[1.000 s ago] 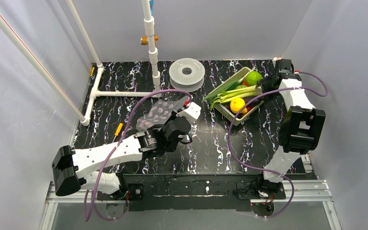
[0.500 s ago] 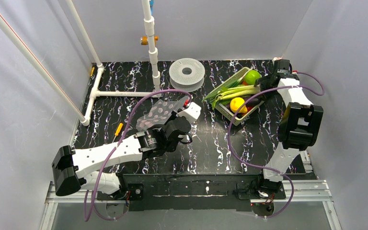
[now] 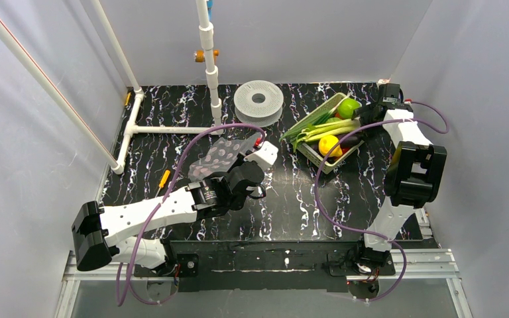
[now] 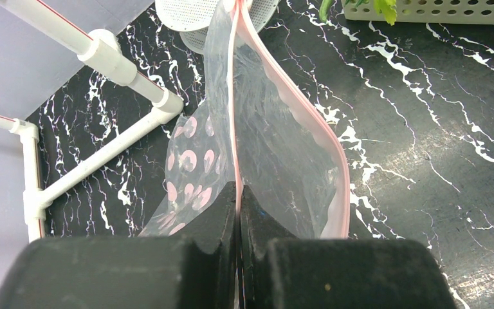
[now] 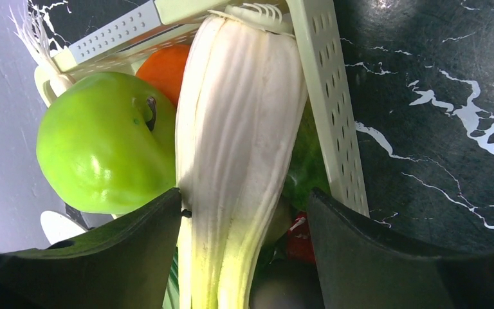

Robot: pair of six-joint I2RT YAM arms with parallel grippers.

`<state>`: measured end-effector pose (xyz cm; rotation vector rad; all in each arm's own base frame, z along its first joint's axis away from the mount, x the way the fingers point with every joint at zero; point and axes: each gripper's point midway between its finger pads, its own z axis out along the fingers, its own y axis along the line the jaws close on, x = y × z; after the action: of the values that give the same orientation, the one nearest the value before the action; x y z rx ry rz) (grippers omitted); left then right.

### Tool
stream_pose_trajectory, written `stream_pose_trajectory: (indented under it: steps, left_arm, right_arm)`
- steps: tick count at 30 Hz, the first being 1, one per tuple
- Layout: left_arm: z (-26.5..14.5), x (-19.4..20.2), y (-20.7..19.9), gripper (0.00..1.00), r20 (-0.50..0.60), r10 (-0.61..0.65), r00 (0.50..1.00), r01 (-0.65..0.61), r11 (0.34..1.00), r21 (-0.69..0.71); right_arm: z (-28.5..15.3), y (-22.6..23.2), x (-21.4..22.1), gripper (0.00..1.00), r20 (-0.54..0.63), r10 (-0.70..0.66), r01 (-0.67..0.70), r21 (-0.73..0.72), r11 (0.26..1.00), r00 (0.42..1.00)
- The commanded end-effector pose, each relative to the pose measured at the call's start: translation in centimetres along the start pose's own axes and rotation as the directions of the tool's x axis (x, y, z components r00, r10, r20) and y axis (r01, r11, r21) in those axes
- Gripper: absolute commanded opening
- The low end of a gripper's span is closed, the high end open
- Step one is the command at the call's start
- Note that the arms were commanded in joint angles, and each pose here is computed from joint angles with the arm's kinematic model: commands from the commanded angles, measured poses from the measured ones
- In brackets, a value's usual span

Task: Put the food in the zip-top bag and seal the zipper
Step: Pick up the fake vegetable from the bin.

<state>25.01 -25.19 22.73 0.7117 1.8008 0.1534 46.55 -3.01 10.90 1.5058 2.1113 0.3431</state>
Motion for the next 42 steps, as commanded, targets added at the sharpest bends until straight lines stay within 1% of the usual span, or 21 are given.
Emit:
stream_pose_trajectory:
  steps: [1, 7, 10, 12, 16, 19, 24, 30, 32, 34, 36, 40, 42]
  left_arm:
    - [-0.5, -1.8, 0.9, 0.0, 0.033, -0.051, 0.998, 0.052, 0.999, -0.015]
    - [-0.5, -1.8, 1.0, 0.0, 0.035, -0.051, 0.998, 0.052, 0.998, -0.019]
    - [-0.5, -1.7, 1.0, 0.0, 0.036, -0.05, 0.998, 0.051, 0.998, -0.02]
    - [-0.5, -1.7, 1.1, 0.0, 0.036, -0.052, 0.998, 0.053, 0.998, -0.022]
    - [-0.5, -1.8, 1.0, 0.0, 0.037, -0.055, 0.998, 0.056, 0.998, -0.018]
    - [-0.5, -1.7, 1.1, 0.0, 0.036, -0.053, 0.998, 0.054, 0.998, -0.02]
    - [-0.6, -1.8, 1.2, 0.0, 0.039, -0.056, 0.998, 0.057, 0.998, -0.023]
    - [-0.7, -1.9, 1.3, 0.0, 0.042, -0.057, 0.997, 0.058, 0.998, -0.024]
    - [-0.7, -1.9, 1.4, 0.0, 0.042, -0.057, 0.997, 0.059, 0.998, -0.027]
    - [-0.7, -1.9, 1.4, 0.0, 0.043, -0.056, 0.997, 0.057, 0.998, -0.029]
    - [-0.7, -2.0, 1.5, 0.0, 0.045, -0.055, 0.997, 0.057, 0.998, -0.032]
    - [-0.6, -1.9, 1.5, 0.0, 0.043, -0.051, 0.998, 0.052, 0.998, -0.034]
    - [-0.6, -1.8, 1.4, 0.0, 0.041, -0.048, 0.998, 0.049, 0.998, -0.035]
  right_arm:
    - [-0.8, 0.0, -1.0, 0.77, 0.045, 0.019, -0.019, -0.002, 1.0, 0.999]
    - [0.8, -1.1, -0.4, 0.71, 0.025, 0.041, -0.042, 0.043, 0.998, 0.999]
    - [1.0, -1.2, -0.2, 0.6, 0.013, 0.051, -0.052, 0.036, 0.998, 0.999]
    - [0.5, -0.8, -0.2, 0.54, 0.014, 0.057, -0.057, 0.017, 0.998, 0.998]
    - [-0.9, -0.2, -0.8, 0.5, 0.032, 0.064, -0.064, -0.007, 0.998, 0.997]
    - [-2.4, 0.5, -1.5, 0.44, 0.049, 0.082, -0.081, -0.035, 0.996, 0.995]
    - [-5.1, 1.6, -2.5, 0.38, 0.087, 0.11, -0.102, -0.088, 0.991, 0.99]
    - [-7.6, 2.7, -3.7, 0.31, 0.125, 0.108, -0.093, -0.124, 0.988, 0.986]
    - [-8.0, 2.8, -3.6, 0.28, 0.121, 0.106, -0.09, -0.13, 0.987, 0.987]
    - [-8.3, 2.9, -3.2, 0.23, 0.098, 0.099, -0.085, -0.139, 0.987, 0.99]
    - [-8.6, 3.2, -2.7, 0.18, 0.075, 0.091, -0.078, -0.162, 0.984, 0.993]
    - [-9.5, 4.1, -2.2, 0.02, 0.058, 0.034, -0.02, -0.235, 0.972, 0.998]
    - [-10.1, 5.1, -1.4, 0.01, 0.025, -0.019, 0.026, -0.291, 0.956, 0.999]
